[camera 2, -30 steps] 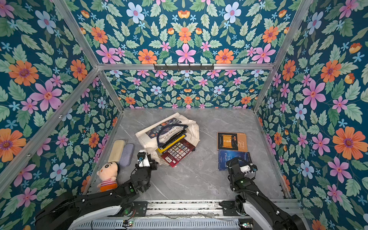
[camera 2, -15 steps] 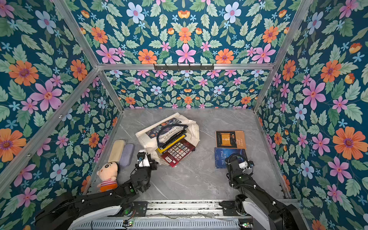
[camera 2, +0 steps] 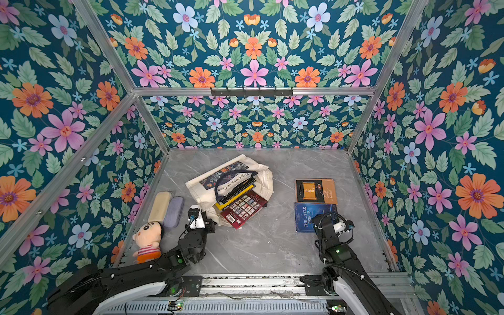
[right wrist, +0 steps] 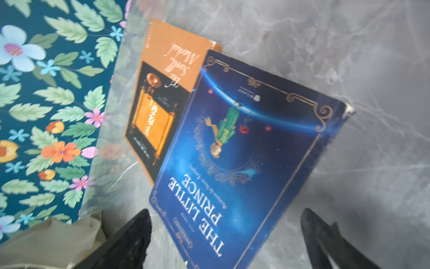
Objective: Take out the books from the canvas bag
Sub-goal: Place the book at the center of the board, then pick up the book from the canvas bag, then place the book on the book.
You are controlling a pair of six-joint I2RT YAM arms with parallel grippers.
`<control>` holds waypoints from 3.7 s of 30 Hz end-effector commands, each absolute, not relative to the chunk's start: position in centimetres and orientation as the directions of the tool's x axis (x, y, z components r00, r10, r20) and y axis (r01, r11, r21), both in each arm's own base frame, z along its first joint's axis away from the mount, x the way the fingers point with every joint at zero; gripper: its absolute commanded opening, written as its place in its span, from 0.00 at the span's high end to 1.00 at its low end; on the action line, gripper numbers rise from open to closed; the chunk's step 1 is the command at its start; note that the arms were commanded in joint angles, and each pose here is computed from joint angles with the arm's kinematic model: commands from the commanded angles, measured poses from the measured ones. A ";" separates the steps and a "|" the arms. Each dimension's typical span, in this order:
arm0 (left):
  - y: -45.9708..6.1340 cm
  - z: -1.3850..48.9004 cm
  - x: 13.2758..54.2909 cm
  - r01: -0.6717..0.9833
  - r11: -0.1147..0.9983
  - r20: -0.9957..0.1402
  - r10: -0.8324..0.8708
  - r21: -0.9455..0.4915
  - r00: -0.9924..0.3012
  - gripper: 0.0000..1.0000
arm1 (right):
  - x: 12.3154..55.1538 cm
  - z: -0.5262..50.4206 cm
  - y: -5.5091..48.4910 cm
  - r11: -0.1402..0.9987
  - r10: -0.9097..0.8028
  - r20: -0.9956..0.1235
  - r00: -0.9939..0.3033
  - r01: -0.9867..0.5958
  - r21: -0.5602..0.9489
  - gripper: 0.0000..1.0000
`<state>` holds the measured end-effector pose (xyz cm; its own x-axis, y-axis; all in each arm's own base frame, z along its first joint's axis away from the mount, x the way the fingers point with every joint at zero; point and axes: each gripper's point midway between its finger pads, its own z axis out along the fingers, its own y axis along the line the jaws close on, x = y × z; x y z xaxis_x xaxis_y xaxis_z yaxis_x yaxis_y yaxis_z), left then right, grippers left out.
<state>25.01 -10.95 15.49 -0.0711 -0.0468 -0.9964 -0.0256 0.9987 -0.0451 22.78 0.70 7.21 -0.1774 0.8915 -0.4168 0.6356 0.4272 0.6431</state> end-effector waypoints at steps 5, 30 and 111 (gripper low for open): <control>-10.7 15.8 25.0 -0.038 0.998 -0.997 -0.054 -0.052 -0.061 1.00 | 24.8 10.3 5.4 0.555 0.829 -0.412 -0.378 0.472 0.685 0.09; -10.8 16.0 25.0 -0.032 0.998 -0.997 -0.061 -0.059 -0.055 1.00 | 28.0 12.4 28.5 0.667 0.542 -0.430 -0.722 0.058 0.743 0.28; -11.0 15.8 25.1 -0.030 0.998 -0.996 -0.059 -0.057 -0.064 1.00 | 26.2 20.5 14.2 0.658 0.704 -0.576 -0.415 0.077 0.749 1.00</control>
<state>25.05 -11.12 15.36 -0.0748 -0.0435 -0.9963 -0.0190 0.9989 -0.0422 26.46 16.41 21.57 -0.4384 0.6905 -0.5753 0.0082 0.6431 0.7657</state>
